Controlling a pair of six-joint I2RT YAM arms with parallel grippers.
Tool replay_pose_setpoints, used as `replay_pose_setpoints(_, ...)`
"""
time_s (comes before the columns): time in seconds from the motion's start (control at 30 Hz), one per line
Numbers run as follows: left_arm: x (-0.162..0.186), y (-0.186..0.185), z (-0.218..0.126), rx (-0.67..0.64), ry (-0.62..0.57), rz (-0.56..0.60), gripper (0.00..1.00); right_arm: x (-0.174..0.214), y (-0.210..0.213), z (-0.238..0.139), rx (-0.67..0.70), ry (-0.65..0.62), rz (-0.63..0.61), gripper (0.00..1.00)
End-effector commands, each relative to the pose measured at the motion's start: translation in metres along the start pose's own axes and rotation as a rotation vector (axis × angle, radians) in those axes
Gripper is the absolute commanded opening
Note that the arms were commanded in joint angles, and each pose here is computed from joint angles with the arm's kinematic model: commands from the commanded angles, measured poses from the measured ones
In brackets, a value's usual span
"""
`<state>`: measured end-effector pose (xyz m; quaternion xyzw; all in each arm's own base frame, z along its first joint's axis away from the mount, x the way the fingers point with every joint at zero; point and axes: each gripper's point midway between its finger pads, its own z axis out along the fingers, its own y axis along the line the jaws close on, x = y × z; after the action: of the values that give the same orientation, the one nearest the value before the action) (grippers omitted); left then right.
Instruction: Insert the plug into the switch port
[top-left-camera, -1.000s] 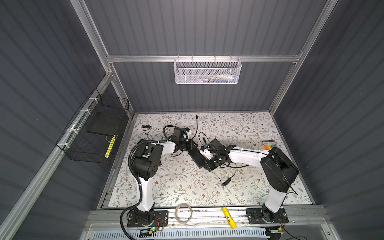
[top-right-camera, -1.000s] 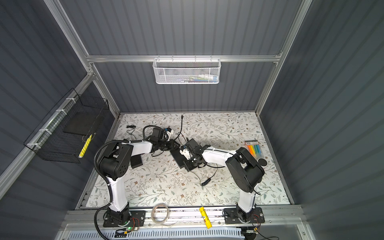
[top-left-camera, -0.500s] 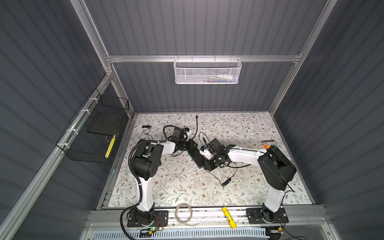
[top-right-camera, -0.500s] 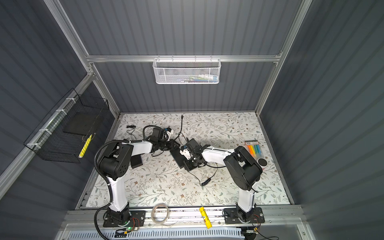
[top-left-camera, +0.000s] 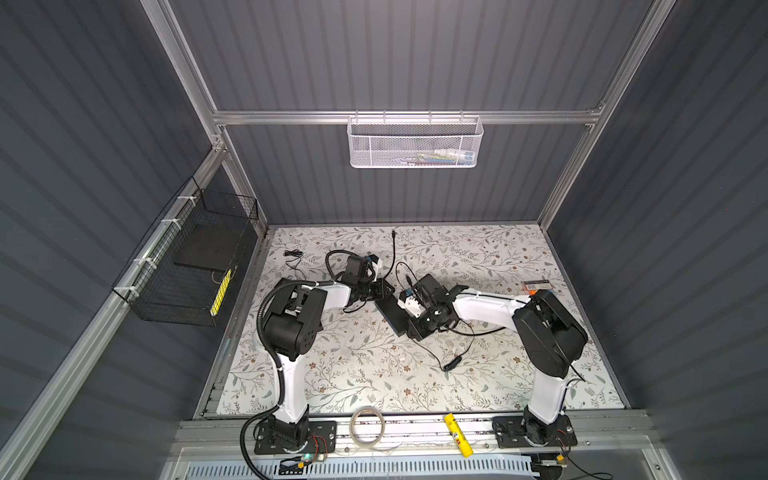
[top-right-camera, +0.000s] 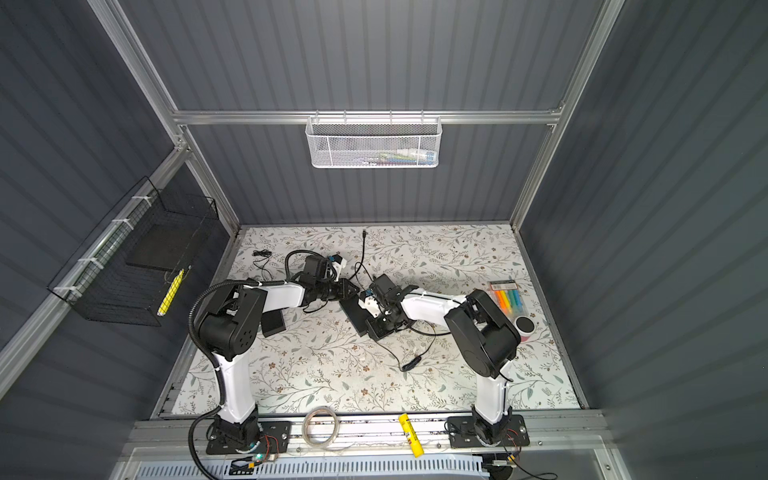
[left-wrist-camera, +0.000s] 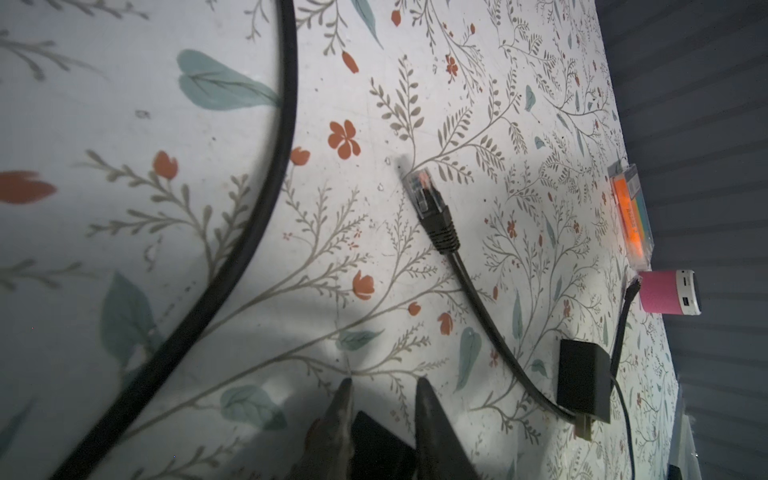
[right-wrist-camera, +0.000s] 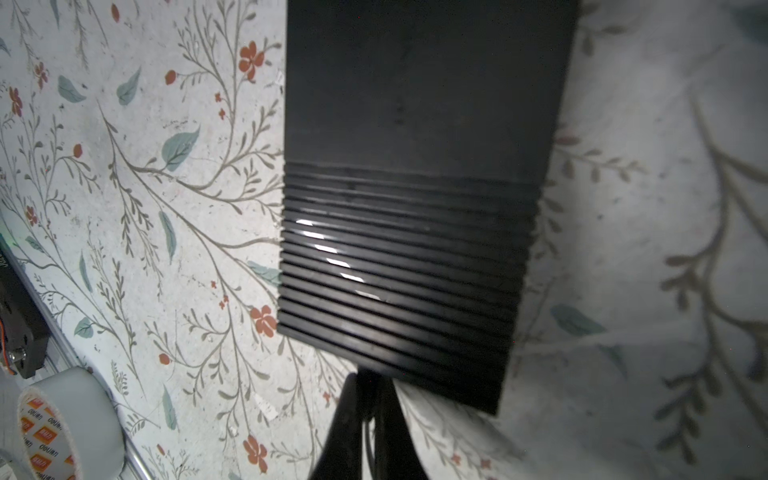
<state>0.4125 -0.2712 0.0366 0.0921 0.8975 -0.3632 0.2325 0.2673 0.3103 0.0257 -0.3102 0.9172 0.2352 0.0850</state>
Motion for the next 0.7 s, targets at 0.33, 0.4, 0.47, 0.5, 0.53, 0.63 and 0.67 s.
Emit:
replay_pose_setpoints(0.33,0.102,-0.003,0.018,0.006,0.302,-0.131,0.25,-0.107,0.004,-0.031,0.028,-0.317,-0.141,0.0)
replay_pose_setpoints(0.4,0.103,-0.003,0.018,0.006,0.304,-0.132,0.25,-0.108,0.001,-0.028,0.026,-0.325,-0.134,0.0)
replay_pose_setpoints(0.47,0.103,-0.003,0.018,0.007,0.306,-0.134,0.25,-0.107,0.007,-0.024,-0.013,-0.305,-0.132,0.0)
replay_pose_setpoints(0.5,0.103,-0.004,0.018,0.005,0.304,-0.131,0.25,-0.107,0.007,-0.024,-0.015,-0.303,-0.131,0.0)
replay_pose_setpoints(0.53,0.103,-0.004,0.016,0.002,0.303,-0.133,0.25,-0.106,0.008,-0.026,-0.013,-0.305,-0.133,0.0)
replay_pose_setpoints(0.63,0.1,0.004,0.012,-0.038,0.293,-0.128,0.25,-0.101,0.006,-0.039,0.013,-0.302,-0.139,0.0)
replay_pose_setpoints(0.67,0.099,0.008,0.012,-0.049,0.291,-0.136,0.24,-0.098,-0.001,-0.043,0.045,-0.297,-0.133,0.0)
